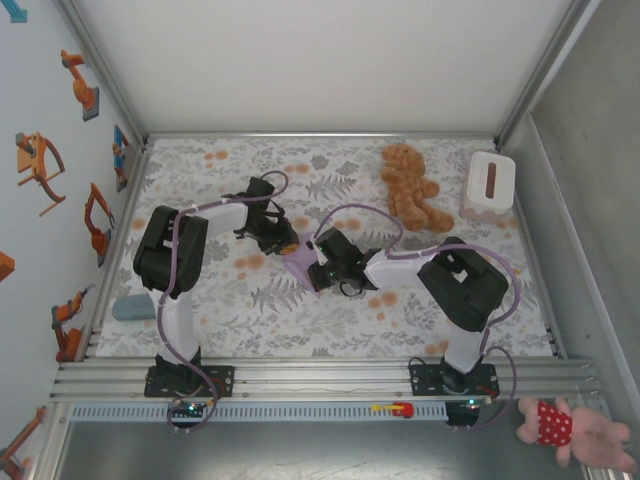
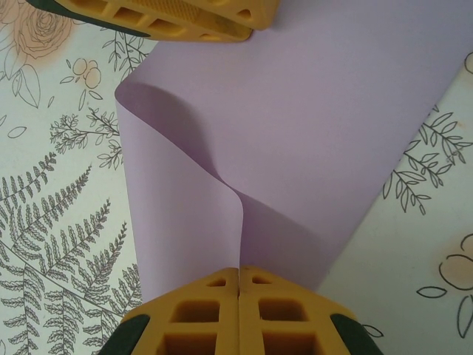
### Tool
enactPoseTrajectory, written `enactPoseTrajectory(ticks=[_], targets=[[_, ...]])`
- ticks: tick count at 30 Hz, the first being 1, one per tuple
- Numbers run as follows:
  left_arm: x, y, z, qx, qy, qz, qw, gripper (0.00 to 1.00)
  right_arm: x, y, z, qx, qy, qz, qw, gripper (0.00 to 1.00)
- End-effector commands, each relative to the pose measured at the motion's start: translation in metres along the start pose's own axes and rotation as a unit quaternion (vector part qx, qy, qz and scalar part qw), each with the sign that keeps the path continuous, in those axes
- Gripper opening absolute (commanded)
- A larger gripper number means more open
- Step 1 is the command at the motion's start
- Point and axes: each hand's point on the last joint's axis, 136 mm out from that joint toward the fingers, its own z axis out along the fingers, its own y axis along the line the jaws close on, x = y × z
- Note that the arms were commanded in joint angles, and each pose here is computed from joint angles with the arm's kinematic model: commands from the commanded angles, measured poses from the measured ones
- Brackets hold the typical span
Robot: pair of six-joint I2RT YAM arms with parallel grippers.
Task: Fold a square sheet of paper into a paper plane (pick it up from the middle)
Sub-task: Third fold the triangle at the center of the table.
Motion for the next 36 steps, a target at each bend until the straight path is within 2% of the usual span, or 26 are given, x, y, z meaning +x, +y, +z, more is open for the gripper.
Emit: enactPoseTrajectory(ticks=[1,8,13,18,22,28,36], targets=[[0.007,0.014,0.006,-0.028,0.015,-0.004,0.999,0.16,0.004,-0.010,0.004,0.022,0.014,0.010,1.000,0.00],[0.003,0.001,-0.007,-0.016,0.002,0.003,1.000,0.16,0.009,-0.012,0.005,0.027,0.023,0.013,0.999,0.00],[-0.006,-0.020,-0.047,0.013,-0.067,0.008,0.998,0.23,0.011,-0.013,0.005,0.030,0.028,0.014,0.999,0.00],[-0.002,-0.024,-0.070,0.031,-0.100,-0.006,0.994,0.27,0.011,-0.013,0.006,0.029,0.032,0.017,0.999,0.00],[0.015,-0.021,-0.069,0.039,-0.093,-0.020,0.995,0.26,0.010,-0.012,0.007,0.029,0.032,0.020,0.999,0.00],[0.042,-0.015,-0.062,0.056,-0.080,-0.050,0.994,0.20,0.010,-0.012,0.008,0.028,0.035,0.023,0.999,0.00],[0.067,-0.012,-0.041,0.062,-0.049,-0.067,0.995,0.16,0.011,-0.012,0.012,0.027,0.038,0.025,0.999,0.00]])
